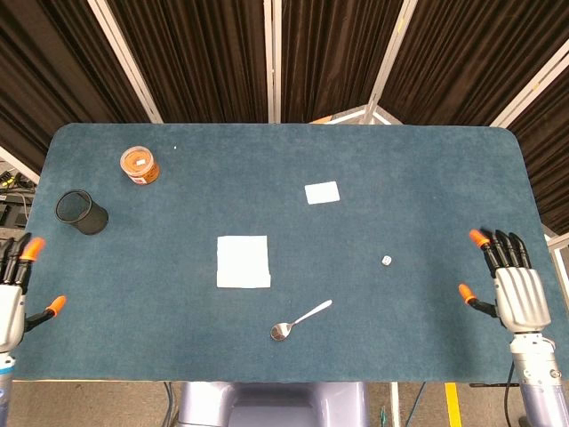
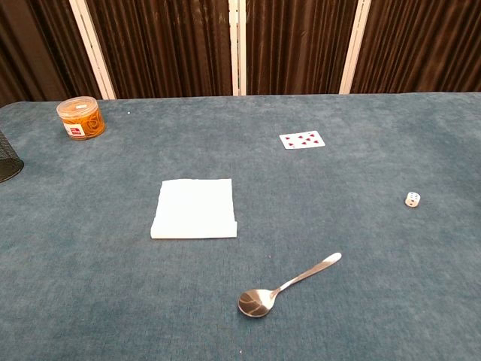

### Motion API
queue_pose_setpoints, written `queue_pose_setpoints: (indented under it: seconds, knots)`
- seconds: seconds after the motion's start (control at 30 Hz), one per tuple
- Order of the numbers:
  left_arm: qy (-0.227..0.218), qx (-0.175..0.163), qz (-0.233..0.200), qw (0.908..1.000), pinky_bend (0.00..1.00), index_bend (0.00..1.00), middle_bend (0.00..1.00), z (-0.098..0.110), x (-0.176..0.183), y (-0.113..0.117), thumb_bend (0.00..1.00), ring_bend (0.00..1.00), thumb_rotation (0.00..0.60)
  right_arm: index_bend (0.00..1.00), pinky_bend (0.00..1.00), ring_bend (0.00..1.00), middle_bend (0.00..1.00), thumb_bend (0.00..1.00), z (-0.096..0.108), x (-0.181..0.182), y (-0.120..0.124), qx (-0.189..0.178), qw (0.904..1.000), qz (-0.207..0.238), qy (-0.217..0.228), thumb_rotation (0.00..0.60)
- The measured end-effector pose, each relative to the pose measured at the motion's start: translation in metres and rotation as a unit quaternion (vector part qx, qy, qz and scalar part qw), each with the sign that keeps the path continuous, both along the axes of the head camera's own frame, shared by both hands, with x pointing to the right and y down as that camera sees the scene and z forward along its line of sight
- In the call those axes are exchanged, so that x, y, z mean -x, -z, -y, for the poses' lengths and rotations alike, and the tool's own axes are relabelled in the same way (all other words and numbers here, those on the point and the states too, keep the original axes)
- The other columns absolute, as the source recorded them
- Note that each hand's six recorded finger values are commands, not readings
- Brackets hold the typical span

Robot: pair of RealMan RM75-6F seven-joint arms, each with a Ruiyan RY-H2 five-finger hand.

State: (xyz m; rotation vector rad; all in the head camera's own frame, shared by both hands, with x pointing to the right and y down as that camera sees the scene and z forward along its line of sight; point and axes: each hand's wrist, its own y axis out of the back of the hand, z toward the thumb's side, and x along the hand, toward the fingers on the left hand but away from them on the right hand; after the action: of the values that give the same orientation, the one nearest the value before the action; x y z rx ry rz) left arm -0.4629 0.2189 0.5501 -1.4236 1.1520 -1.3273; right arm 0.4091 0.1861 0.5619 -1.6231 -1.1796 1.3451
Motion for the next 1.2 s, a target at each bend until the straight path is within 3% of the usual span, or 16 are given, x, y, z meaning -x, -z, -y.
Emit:
queue_pose_setpoints:
  seconds: [0.3,0.57,0.67,1.2]
  knots:
    - [0.013,0.03,0.012,0.9994,0.0,0.0,0.0,-0.006,0.011,0.0,0.04,0.0,0.6,0.02,0.0,0.0,0.0,0.15,-0.003,0.008,-0.013,0.032,0.9994,-0.009,0.006,0.6]
    - [0.009,0.048,0.013,0.9987,0.0,0.0,0.0,-0.004,0.01,-0.003,0.04,0.0,0.6,0.26,0.0,0.0,0.0,0.19,-0.001,0.016,-0.022,0.043,0.999,0.004,0.01,0.6]
    - [0.012,0.046,0.008,0.9989,0.0,0.0,0.0,-0.002,0.01,-0.001,0.04,0.0,0.6,0.3,0.0,0.0,0.01,0.21,0.003,0.02,-0.027,0.047,0.9988,0.012,0.01,0.6]
    - [-0.004,0.056,0.007,0.9984,0.0,0.0,0.0,0.003,0.001,-0.008,0.04,0.0,0.6,0.32,0.0,0.0,0.02,0.17,0.037,0.077,-0.081,0.109,0.9927,0.051,0.008,0.6]
